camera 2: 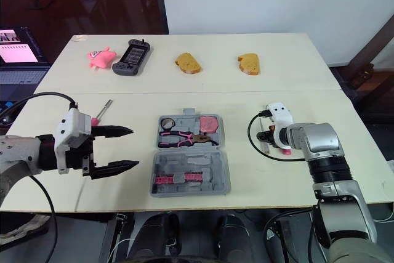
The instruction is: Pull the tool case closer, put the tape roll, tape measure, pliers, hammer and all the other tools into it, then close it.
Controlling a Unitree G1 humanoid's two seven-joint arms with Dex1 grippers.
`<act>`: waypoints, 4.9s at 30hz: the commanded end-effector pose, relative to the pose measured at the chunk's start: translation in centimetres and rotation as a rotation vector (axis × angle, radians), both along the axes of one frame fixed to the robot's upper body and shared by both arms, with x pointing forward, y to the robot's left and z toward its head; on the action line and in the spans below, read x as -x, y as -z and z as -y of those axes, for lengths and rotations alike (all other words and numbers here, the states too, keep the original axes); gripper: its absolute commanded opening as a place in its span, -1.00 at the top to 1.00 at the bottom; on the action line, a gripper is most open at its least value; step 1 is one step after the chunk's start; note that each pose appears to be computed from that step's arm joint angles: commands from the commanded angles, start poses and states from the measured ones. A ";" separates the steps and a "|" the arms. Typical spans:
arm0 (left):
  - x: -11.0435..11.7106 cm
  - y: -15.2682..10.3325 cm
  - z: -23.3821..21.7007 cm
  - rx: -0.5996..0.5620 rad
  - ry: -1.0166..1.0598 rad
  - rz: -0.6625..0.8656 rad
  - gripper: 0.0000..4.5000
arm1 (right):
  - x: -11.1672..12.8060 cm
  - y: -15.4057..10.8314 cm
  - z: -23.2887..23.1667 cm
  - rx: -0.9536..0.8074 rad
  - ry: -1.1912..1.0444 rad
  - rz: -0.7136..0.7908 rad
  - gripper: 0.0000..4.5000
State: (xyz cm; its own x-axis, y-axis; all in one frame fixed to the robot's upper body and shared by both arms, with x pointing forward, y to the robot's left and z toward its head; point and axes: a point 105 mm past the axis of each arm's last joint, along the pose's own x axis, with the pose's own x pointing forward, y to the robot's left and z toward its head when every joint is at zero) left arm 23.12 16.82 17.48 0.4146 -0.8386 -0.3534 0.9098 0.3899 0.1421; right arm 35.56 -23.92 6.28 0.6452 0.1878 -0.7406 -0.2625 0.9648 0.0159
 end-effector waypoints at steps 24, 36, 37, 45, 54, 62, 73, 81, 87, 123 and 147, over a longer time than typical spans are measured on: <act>-0.4 0.2 -0.3 -0.014 0.038 0.021 -1.00 | 4.1 -3.6 -2.3 -0.141 -0.015 -0.065 0.97; -1.2 -0.2 0.4 -0.007 0.083 0.033 -1.00 | 6.9 -0.3 -4.8 -0.156 -0.010 -0.111 0.97; -1.2 -0.3 0.5 -0.006 0.086 0.034 -1.00 | 6.9 -0.1 -4.9 -0.155 0.005 -0.109 0.97; -1.5 -0.2 0.7 -0.009 0.096 0.035 -1.00 | 6.5 0.9 -5.4 -0.133 0.080 -0.104 0.97; -1.6 -0.2 0.8 -0.003 0.102 0.034 -1.00 | 5.9 -1.1 -5.3 -0.132 0.053 -0.035 -0.79; -1.6 -0.1 0.5 -0.005 0.100 0.029 -1.00 | 4.8 -7.9 -4.9 -0.103 -0.177 0.074 -0.98; -1.2 0.5 0.2 0.005 0.069 0.027 -1.00 | 4.8 -8.4 -5.5 0.580 -1.200 0.279 -0.98; -0.2 1.2 -0.2 0.015 0.015 0.017 -1.00 | 4.1 -6.2 -8.4 0.605 -1.577 0.191 -0.98; 0.5 1.2 -0.5 0.014 -0.025 0.021 -1.00 | 3.4 -3.5 -9.3 0.705 -1.789 0.172 -0.98; 0.5 1.2 -1.0 -0.004 -0.064 0.035 -1.00 | 1.9 -0.8 -8.4 0.705 -1.781 0.025 0.97; 0.0 1.5 -2.2 -0.026 -0.063 0.035 -1.00 | 6.0 -11.9 -12.1 0.121 -1.136 0.154 0.97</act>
